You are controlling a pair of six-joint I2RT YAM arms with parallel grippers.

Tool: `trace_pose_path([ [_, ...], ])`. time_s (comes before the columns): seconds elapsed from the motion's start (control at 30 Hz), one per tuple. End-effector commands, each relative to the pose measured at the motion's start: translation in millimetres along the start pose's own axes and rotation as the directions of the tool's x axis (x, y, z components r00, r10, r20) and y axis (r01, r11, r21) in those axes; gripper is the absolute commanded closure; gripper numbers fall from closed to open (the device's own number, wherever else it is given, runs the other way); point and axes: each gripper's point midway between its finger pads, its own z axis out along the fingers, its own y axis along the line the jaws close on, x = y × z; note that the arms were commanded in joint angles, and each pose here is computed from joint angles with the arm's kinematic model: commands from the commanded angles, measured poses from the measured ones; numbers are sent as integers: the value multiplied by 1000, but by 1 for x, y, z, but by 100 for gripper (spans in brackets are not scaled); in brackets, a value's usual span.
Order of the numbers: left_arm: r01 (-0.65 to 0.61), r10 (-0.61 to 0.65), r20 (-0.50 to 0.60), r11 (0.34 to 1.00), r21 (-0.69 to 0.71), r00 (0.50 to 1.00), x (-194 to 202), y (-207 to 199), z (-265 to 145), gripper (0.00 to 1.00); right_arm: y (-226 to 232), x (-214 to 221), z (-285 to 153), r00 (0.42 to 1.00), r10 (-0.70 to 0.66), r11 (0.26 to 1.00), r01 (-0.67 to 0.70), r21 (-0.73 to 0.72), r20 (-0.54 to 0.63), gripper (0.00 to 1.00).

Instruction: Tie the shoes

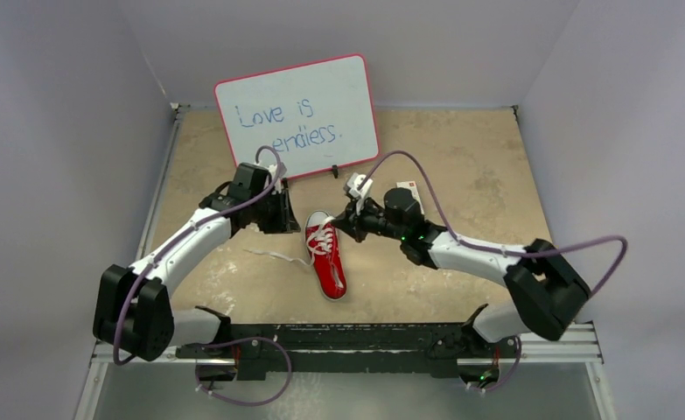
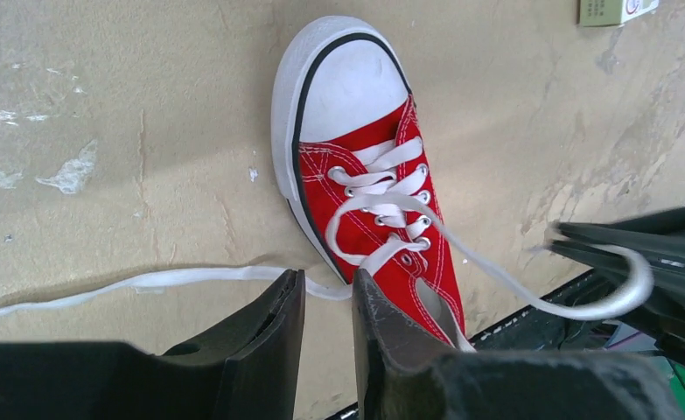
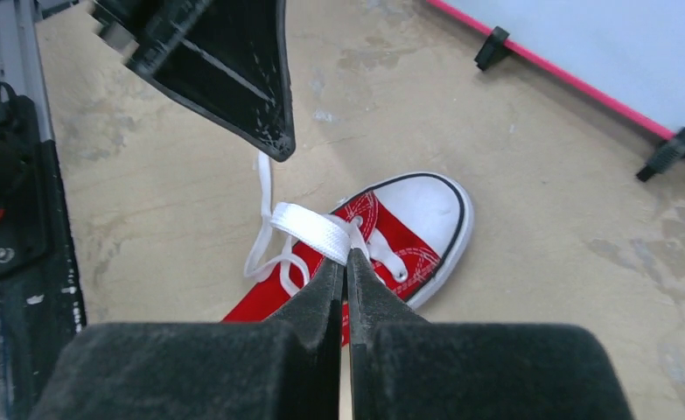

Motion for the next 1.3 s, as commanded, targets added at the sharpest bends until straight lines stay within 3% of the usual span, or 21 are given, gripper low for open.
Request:
trace_pose_path([
  [0.0, -13, 9, 49, 998, 68, 999, -11, -8, 10, 75, -7, -21, -33, 996, 91, 995, -90, 51, -13, 100],
  [0.23, -121, 94, 120, 963, 240, 988, -7, -33, 23, 71, -31, -43, -65, 974, 222, 971, -215, 108, -55, 100],
  [0.33, -184, 178, 49, 963, 199, 983, 11, -26, 41, 71, -22, -55, -62, 960, 272, 962, -270, 33, -72, 100],
  [0.4, -164, 166, -1, 973, 162, 986, 18, -16, 52, 72, -15, -64, -58, 953, 294, 955, -297, -21, -72, 100],
  [0.53, -139, 140, 12, 967, 212, 990, 18, -24, 58, 72, -19, -70, -51, 948, 312, 949, -314, -28, -57, 100],
  [0.73, -100, 101, 6, 985, 138, 995, 29, -12, 56, 68, -25, -76, -44, 949, 313, 948, -314, -45, -34, 100],
  [0.9, -57, 58, 12, 995, -79, 998, 35, 18, 53, 69, -32, -71, -40, 951, 306, 952, -307, -20, -37, 100],
  [0.97, -61, 66, 41, 992, -106, 997, 32, 15, 47, 69, -34, -70, -39, 953, 300, 954, -301, -14, -46, 100],
  [1.07, -73, 81, 89, 994, -86, 993, 31, 4, 38, 67, -34, -70, -39, 956, 289, 957, -290, -18, -50, 100],
  [1.17, -136, 142, 48, 983, -121, 989, 44, 9, 30, 66, -34, -71, -39, 961, 272, 962, -273, -23, -55, 100],
  [1.27, -181, 183, 90, 983, -26, 979, 45, -10, 27, 65, -33, -74, -43, 964, 261, 965, -262, -19, -42, 100],
])
